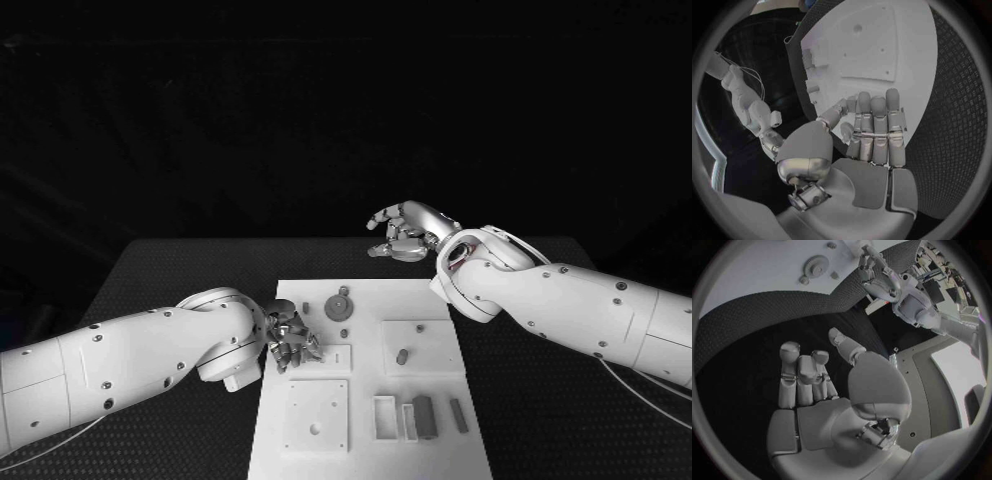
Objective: Assemble the parts on the task board
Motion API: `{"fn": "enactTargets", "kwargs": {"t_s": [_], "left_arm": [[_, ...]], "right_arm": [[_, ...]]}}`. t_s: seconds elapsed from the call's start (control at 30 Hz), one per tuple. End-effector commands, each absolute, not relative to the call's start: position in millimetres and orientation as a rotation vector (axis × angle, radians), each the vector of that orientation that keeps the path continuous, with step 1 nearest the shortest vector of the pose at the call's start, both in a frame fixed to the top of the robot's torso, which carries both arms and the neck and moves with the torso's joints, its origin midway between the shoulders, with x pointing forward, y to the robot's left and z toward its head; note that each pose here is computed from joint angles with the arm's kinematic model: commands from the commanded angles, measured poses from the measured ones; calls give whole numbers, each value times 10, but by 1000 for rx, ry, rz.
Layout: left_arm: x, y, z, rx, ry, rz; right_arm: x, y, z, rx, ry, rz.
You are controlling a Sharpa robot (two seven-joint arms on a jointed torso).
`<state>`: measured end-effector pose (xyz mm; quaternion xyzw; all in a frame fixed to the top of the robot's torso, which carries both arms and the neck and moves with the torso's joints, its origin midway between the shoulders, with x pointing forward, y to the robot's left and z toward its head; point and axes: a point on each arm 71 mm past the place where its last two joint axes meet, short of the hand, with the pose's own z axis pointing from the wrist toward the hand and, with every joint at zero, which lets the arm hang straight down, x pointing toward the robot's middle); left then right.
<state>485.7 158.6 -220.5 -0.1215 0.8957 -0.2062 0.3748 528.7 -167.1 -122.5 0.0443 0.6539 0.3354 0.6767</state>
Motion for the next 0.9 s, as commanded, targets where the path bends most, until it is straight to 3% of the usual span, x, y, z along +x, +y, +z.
{"fn": "enactTargets", "kwargs": {"t_s": [0.03,0.9], "left_arm": [[4847,1555,-2201,-271,2302,-502],[4911,1362,-2183,-110,2247,-398]], "right_arm": [[5286,-1661,-1224,94,1473,764],[5293,-1643,-1238,91,1490,767]]}}
